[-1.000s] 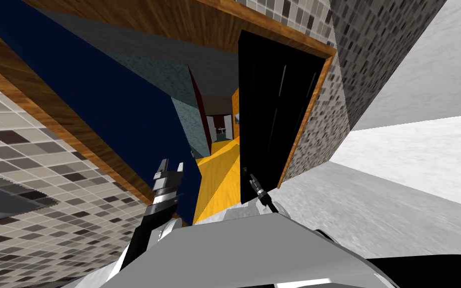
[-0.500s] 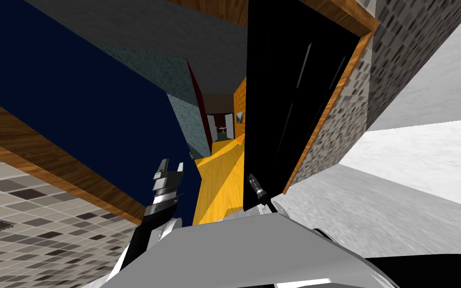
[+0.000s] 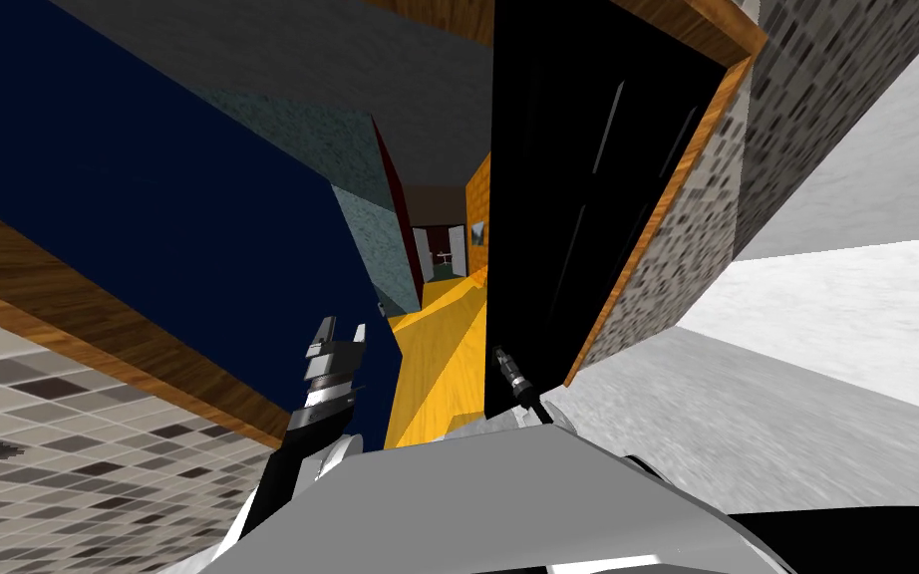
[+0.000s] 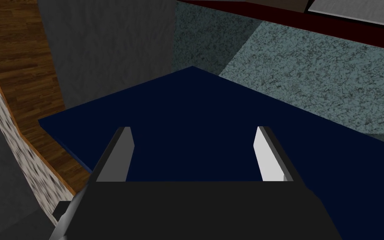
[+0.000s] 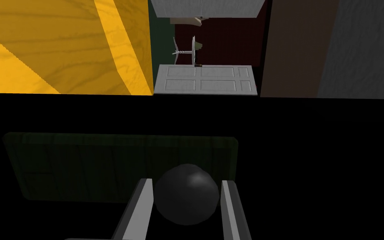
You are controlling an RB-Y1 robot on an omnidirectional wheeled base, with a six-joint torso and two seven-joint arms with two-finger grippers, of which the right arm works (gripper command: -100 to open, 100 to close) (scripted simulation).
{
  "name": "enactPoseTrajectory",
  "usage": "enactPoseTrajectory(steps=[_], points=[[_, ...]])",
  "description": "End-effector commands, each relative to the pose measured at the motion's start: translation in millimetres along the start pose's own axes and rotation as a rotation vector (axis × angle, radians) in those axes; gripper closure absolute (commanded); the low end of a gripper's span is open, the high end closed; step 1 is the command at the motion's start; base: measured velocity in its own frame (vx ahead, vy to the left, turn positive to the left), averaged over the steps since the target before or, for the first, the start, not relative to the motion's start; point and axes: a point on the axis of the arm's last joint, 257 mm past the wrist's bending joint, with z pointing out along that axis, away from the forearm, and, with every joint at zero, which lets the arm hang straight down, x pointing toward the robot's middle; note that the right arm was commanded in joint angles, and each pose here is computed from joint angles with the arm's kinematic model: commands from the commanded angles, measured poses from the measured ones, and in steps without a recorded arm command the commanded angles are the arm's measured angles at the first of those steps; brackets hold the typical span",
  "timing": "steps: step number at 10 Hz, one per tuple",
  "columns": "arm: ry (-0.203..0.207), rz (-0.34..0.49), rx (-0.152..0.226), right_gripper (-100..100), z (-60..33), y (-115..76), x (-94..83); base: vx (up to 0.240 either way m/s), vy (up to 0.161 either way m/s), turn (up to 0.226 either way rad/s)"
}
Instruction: Push the door open
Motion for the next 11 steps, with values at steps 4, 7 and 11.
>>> enactPoseTrajectory(steps=[4, 7, 11], points=[[-0.017, 0.0, 0.002, 100, -1.5, -1.0, -5.4, 0.054, 0.011, -0.011], [-0.048, 0.0, 0.0, 100, -2.7, -0.4, -15.9, 0.176, 0.058, -0.025], [-0.099, -0.001, -0.003, 100, -5.3, 0.4, -33.3, 0.171, 0.065, -0.03]])
